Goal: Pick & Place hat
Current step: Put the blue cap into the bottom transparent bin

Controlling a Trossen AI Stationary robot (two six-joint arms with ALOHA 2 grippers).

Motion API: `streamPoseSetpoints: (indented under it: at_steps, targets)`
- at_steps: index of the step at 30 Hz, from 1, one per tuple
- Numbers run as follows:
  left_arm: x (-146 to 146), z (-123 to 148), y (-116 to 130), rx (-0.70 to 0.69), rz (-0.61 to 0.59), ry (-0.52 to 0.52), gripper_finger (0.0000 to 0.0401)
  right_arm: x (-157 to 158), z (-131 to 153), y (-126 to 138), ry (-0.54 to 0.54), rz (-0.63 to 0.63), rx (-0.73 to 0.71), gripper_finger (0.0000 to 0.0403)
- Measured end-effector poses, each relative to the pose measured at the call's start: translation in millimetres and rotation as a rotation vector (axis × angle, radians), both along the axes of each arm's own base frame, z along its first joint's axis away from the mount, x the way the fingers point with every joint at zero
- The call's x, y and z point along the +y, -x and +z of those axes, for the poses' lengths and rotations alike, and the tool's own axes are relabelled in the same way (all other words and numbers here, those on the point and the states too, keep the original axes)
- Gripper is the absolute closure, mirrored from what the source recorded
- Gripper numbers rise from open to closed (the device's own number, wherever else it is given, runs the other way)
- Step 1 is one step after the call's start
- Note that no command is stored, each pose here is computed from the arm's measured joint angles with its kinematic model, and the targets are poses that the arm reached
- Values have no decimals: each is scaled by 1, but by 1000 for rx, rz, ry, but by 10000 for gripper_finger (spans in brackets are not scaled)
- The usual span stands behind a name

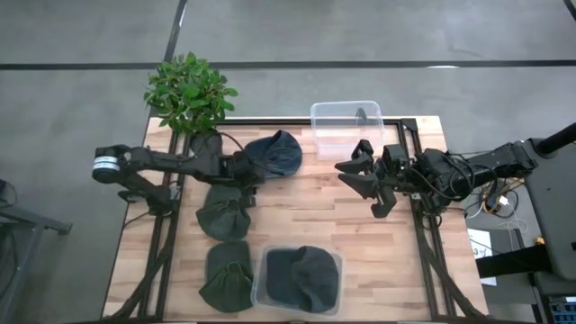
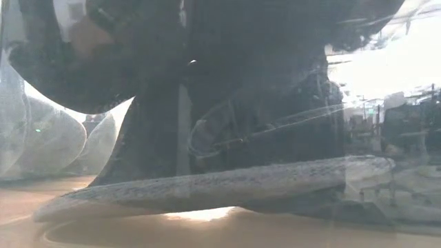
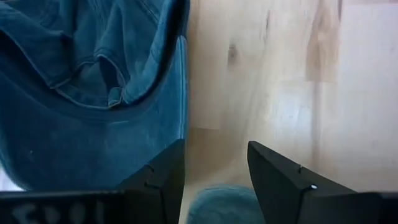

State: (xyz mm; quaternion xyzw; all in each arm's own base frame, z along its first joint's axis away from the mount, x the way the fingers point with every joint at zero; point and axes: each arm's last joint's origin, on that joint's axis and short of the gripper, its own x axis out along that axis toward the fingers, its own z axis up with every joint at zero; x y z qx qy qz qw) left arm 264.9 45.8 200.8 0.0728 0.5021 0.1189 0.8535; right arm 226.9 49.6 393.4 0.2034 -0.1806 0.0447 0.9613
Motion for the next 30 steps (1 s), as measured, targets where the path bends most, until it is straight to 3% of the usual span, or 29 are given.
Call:
streamPoseSetpoints:
  at_steps: [14, 20, 25, 30]
  targets:
    - [18, -15, -3, -107, 34, -42, 236, -2, -1, 0, -20, -49, 8, 275]
    - [22, -35, -9, -48, 37, -11, 236, -2, -1, 0, -21, -51, 10, 275]
    - [29, -42, -16, -39, 86, -119, 236, -2, -1, 0, -27, -52, 10, 275]
    - [36, -37, -24, -45, 85, -133, 260, -2, -1, 0, -37, -68, 11, 275]
